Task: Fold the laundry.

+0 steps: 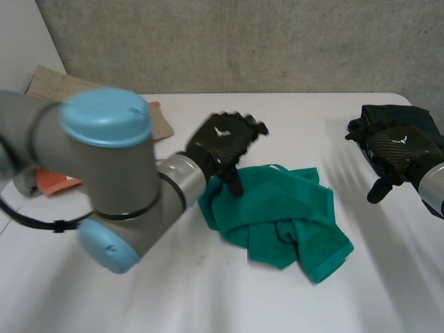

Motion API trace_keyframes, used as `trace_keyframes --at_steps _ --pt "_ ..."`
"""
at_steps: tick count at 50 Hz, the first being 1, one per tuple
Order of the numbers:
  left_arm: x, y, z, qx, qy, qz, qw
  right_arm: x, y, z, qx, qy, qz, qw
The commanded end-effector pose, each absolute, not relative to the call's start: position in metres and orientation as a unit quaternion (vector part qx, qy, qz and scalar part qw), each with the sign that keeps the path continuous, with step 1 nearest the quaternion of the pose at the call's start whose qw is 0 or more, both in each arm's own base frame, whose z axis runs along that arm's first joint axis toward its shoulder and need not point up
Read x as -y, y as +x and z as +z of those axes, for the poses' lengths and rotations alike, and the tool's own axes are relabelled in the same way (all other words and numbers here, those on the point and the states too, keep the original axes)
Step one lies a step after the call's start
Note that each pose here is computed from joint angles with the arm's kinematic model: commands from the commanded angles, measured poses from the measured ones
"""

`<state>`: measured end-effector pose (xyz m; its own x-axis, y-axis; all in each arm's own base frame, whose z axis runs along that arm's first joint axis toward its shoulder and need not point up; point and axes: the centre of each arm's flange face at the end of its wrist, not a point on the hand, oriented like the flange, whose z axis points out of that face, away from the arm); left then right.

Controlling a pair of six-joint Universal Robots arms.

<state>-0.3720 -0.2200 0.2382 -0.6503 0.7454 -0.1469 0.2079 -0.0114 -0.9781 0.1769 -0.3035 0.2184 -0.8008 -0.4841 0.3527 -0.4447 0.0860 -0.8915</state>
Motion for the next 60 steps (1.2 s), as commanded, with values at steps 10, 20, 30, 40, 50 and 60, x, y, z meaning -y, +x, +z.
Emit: trace_keyframes --at_steps 10,20,30,40,50,60 --pt "0.204 -0.326 0.170 0.767 -0.303 0.549 0.132 0.261 0.194 0.210 -0.823 -0.291 -0.467 0.139" --pt "0.236 -0.350 0.136 0.757 -0.297 0.564 0.142 0.261 0.217 0.164 -0.822 -0.286 -0.463 0.169" --pt "0.241 -0.376 0.121 0.739 -0.334 0.552 0.195 0.267 0.218 0.168 -0.805 -0.292 -0.490 0.161" --pt "0.239 -0.361 0.236 0.672 -0.281 0.658 0.192 0.261 0.214 0.276 -0.696 -0.311 -0.636 0.120" --pt "0.193 -0.325 0.370 0.555 -0.232 0.767 0.222 0.243 0.194 0.374 -0.635 -0.303 -0.707 0.067" --pt "0.189 -0.330 0.369 0.555 -0.266 0.751 0.239 0.243 0.193 0.394 -0.609 -0.320 -0.725 0.039"
